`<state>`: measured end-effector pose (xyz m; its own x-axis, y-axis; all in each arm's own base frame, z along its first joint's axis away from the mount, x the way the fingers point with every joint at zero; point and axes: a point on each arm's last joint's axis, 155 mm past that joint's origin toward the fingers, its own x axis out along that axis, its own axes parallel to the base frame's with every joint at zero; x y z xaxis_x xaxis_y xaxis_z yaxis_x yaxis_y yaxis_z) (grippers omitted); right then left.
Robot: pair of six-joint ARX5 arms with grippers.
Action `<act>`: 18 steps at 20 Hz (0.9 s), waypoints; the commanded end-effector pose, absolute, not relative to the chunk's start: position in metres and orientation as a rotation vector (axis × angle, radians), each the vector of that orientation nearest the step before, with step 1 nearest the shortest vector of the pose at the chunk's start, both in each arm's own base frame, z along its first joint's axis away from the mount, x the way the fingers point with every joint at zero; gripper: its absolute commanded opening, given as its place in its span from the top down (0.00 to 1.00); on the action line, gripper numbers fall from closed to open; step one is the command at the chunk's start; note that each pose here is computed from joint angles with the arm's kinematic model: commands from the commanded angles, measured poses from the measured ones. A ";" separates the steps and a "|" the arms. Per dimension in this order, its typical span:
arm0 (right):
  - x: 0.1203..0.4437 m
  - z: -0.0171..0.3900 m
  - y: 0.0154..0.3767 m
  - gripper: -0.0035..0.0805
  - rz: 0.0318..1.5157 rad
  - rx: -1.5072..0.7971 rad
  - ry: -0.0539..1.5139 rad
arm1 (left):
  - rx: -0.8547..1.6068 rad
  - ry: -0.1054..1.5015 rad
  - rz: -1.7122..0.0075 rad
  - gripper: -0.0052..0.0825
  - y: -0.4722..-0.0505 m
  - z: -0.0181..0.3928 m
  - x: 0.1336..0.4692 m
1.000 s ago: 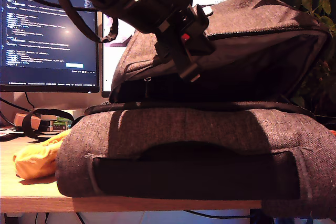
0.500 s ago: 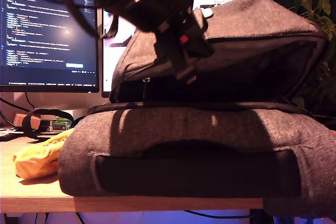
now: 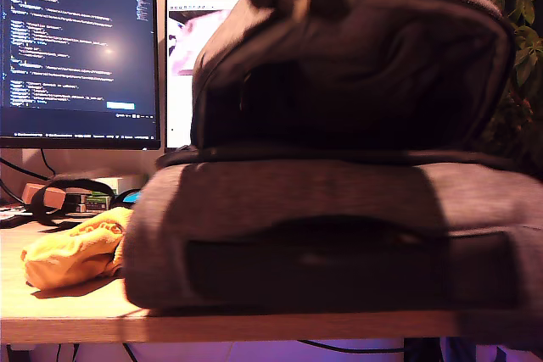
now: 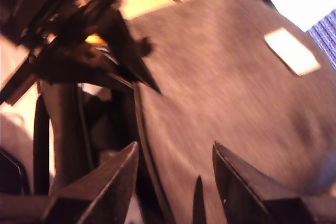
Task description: Pack the pair of socks inside the grey Google backpack
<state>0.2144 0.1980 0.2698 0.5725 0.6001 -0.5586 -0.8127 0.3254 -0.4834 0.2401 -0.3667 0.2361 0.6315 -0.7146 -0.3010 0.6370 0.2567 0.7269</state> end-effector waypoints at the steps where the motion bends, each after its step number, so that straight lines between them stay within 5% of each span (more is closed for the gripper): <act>1: 0.216 0.268 0.209 0.47 0.972 -0.873 0.273 | 0.831 -0.142 -0.922 0.96 -0.372 0.277 0.235; 9: 0.254 0.248 0.216 0.48 0.796 -1.107 0.305 | 0.834 -0.131 -0.943 0.96 -0.374 0.292 0.233; 11: 0.260 0.243 0.217 0.60 0.778 -1.122 0.325 | 0.838 -0.125 -0.945 0.96 -0.373 0.290 0.233; 14: 0.264 0.235 0.218 0.98 0.776 -1.129 0.350 | 0.844 -0.115 -0.943 0.96 -0.372 0.288 0.233; 18: 0.263 0.236 0.219 0.97 0.781 -1.121 0.346 | 0.877 -0.064 -0.954 0.95 -0.365 0.276 0.232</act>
<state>0.2561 0.2185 0.2407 0.6822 0.4083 -0.6065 -0.7164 0.2074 -0.6662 0.2364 -0.3621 0.2483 0.6029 -0.7042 -0.3749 0.6971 0.2364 0.6769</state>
